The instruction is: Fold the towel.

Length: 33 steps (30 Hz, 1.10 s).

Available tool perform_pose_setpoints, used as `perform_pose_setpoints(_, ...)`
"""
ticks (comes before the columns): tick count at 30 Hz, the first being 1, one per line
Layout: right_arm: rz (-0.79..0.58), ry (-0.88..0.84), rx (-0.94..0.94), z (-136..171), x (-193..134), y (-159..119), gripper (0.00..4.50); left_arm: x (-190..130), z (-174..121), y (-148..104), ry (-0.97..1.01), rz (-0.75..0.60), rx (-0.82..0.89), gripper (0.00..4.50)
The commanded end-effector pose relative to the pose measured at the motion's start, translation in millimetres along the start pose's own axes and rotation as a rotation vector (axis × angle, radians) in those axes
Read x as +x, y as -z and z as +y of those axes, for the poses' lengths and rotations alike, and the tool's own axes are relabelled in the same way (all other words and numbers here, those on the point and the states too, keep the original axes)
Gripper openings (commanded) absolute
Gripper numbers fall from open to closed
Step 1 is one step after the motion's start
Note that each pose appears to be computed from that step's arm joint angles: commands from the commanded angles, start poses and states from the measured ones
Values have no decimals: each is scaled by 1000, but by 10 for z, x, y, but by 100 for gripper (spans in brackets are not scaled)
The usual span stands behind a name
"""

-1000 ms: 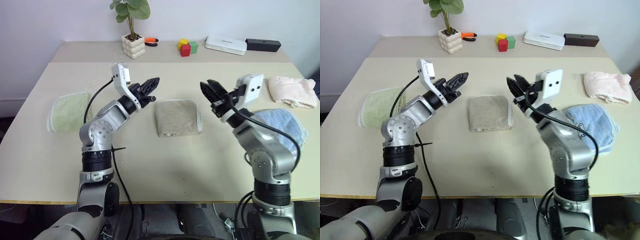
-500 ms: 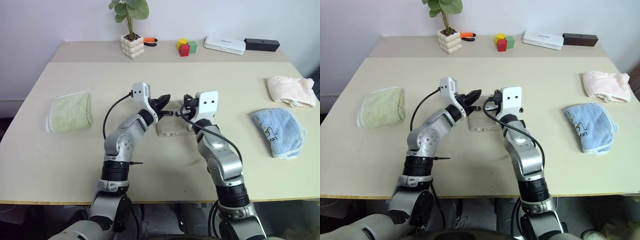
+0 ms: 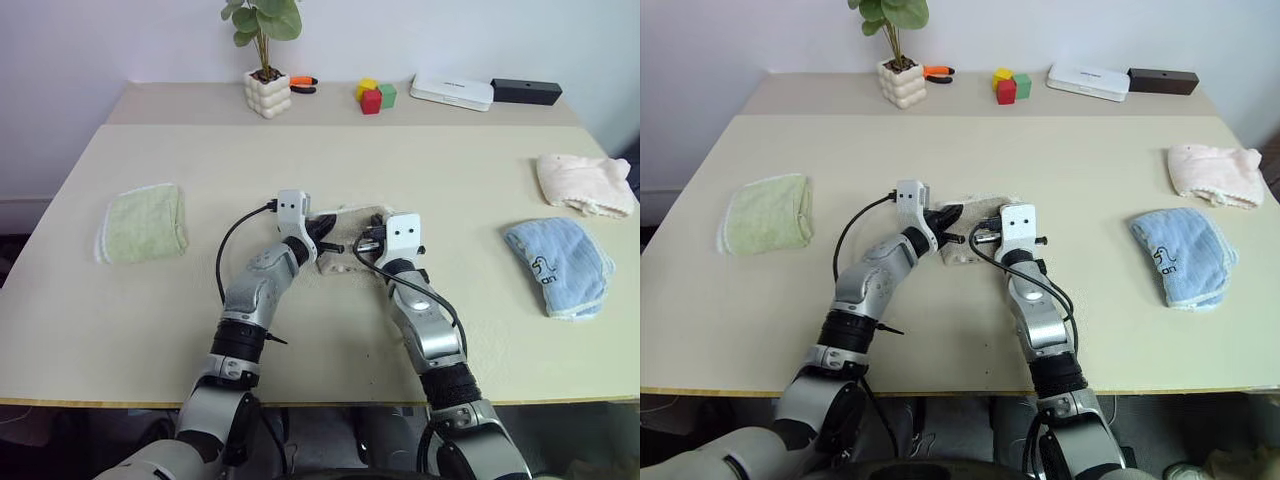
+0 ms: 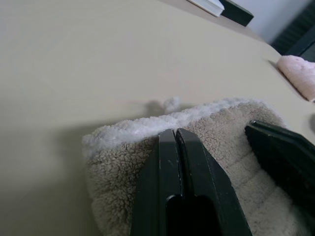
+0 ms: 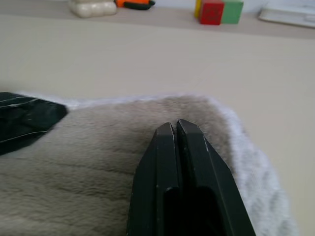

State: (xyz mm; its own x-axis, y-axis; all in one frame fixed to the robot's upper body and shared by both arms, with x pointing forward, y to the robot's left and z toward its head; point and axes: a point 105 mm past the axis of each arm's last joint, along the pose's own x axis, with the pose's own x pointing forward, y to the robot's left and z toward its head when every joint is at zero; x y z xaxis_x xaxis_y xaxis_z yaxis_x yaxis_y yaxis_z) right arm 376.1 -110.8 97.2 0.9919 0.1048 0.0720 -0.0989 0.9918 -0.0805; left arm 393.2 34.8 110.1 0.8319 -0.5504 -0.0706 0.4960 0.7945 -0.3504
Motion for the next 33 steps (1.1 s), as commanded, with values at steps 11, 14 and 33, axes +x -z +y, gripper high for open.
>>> perform_pose_setpoints(11, -85, -5, 93, -391, 17, -356, 424, -132, 157, -336, 49, -83, 65, 450)
perform_pose_setpoints(14, -132, -7, 81, -530, 49, -608, 446, -200, 232, -484, 68, -109, 107, 450)
perform_pose_setpoints(33, 263, -372, 176, -279, -95, -443, 446, -1160, 378, -815, 525, 28, 434, 450)
